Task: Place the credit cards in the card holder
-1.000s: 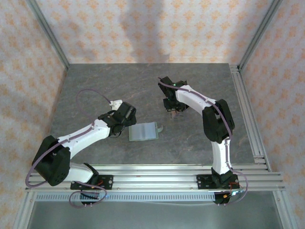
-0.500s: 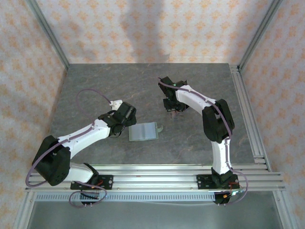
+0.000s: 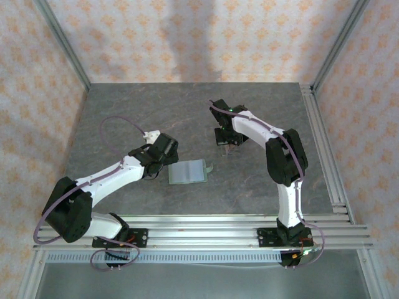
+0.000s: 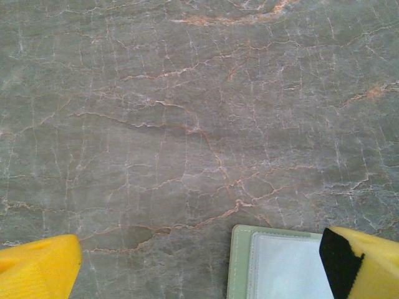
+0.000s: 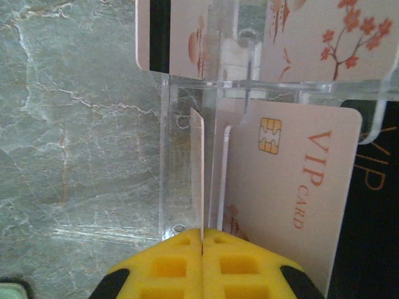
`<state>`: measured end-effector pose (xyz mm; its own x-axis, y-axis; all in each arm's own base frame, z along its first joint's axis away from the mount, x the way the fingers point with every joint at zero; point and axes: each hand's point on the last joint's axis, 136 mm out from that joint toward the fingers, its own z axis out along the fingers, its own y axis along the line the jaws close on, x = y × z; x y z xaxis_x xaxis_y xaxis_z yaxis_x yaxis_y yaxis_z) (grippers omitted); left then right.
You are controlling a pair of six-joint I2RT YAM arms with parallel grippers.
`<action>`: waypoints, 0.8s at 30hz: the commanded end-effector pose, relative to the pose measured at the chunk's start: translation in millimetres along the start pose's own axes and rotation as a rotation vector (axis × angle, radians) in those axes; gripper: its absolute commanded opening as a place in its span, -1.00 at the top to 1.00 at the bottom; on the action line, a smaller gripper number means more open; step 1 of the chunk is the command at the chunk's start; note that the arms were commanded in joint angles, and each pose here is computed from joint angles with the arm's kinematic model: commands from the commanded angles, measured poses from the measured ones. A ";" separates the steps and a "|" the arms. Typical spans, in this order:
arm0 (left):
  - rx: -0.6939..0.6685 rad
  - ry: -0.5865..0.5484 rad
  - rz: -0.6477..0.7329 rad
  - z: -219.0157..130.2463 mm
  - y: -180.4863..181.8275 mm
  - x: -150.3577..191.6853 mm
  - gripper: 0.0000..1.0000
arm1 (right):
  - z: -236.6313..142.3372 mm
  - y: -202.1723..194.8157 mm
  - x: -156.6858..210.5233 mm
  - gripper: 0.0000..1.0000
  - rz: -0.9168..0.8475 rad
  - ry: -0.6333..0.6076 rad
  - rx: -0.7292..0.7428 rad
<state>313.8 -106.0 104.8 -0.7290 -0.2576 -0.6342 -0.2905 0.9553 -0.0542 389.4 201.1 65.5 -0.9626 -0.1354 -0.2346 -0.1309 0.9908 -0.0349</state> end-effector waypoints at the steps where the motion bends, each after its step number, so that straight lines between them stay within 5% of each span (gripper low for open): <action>1: -0.008 -0.007 0.015 0.8 -0.5 1.1 -0.99 | 2.2 -1.7 4.6 0.97 0.017 0.024 -0.026; 19: -0.041 -0.026 0.089 -6.6 11.7 -0.7 -1.00 | -97.7 22.8 -20.4 1.00 0.094 -0.166 -0.281; 24: -0.046 -0.013 0.140 -6.5 15.5 4.4 -1.00 | -122.8 39.7 -13.5 1.00 0.141 -0.221 -0.448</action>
<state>311.7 -103.7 107.9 -0.7424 -0.1836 -0.6443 -0.2341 0.9722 -0.0074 377.5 231.1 172.1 -0.9147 -0.0045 -0.4042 -0.1396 0.9419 0.3054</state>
